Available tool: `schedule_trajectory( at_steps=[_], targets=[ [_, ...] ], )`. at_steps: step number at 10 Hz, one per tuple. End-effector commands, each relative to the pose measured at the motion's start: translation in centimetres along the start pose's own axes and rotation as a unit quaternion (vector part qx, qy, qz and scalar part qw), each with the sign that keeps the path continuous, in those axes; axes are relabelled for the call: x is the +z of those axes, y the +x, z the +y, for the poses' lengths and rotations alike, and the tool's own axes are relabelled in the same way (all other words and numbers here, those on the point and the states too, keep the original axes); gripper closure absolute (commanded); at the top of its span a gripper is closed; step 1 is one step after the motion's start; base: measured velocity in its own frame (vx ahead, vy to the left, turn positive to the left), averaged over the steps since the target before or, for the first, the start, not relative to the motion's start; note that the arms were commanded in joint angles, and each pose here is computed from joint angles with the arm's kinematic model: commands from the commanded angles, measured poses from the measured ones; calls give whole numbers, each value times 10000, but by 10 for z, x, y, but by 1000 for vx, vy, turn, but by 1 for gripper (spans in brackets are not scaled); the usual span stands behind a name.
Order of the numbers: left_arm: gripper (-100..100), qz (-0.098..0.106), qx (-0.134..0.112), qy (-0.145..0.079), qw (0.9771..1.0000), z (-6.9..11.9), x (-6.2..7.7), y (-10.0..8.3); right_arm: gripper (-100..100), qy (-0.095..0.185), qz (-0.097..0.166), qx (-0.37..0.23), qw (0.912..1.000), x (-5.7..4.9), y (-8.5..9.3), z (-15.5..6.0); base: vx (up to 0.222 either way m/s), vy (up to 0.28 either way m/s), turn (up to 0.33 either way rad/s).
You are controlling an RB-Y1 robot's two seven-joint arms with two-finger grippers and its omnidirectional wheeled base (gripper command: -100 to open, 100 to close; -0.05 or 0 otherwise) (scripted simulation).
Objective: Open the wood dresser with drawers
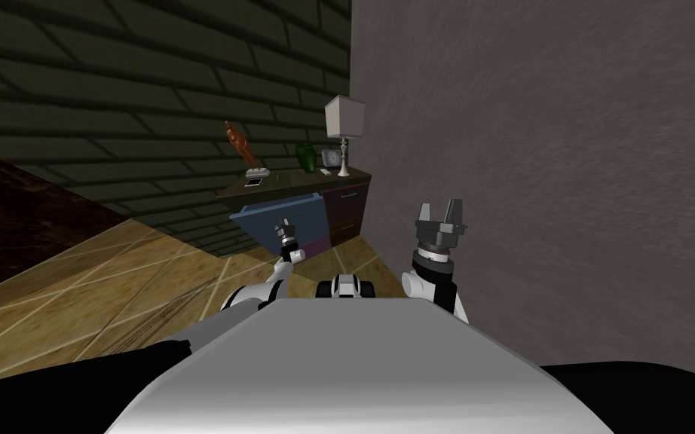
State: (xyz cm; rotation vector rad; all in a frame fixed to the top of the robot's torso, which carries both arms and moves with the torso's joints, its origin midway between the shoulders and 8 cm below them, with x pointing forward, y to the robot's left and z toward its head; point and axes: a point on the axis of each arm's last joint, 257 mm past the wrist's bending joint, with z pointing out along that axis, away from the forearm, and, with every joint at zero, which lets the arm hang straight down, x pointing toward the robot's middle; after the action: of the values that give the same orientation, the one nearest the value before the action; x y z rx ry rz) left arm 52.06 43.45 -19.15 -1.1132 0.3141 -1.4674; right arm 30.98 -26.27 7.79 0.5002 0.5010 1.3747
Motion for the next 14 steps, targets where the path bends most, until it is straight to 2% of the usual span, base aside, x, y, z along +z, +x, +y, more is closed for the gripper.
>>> schedule_trajectory(
  at_steps=[1,4,5,6,10,11,12,14],
  targets=[
    [100,25,-24,46,10000,-2,4,3,0,-1,0,1,10000,0,0,0,-128,-93,30],
    [100,62,-61,115,9999,-6,9,9,0,-1,-1,2,10000,0,0,0,-174,-93,21],
    [100,34,-43,37,10000,0,4,6,0,-1,-1,2,10000,0,0,0,-87,-48,-3],
    [-100,92,-105,-62,9999,5,13,18,0,0,0,1,10000,0,0,0,-27,-27,153],
    [-100,257,-228,-166,9993,9,35,46,0,0,0,0,10000,0,0,0,-9,-24,124],
    [-100,344,-284,-217,9988,10,46,60,0,0,0,0,10000,0,0,0,-15,-30,199],
    [-100,344,-284,-217,9988,10,46,60,0,0,0,0,10000,0,0,0,-11,-26,86],
    [-100,433,-335,-269,9981,10,57,75,0,0,0,0,10000,0,0,0,-13,-15,91]
  ],
)
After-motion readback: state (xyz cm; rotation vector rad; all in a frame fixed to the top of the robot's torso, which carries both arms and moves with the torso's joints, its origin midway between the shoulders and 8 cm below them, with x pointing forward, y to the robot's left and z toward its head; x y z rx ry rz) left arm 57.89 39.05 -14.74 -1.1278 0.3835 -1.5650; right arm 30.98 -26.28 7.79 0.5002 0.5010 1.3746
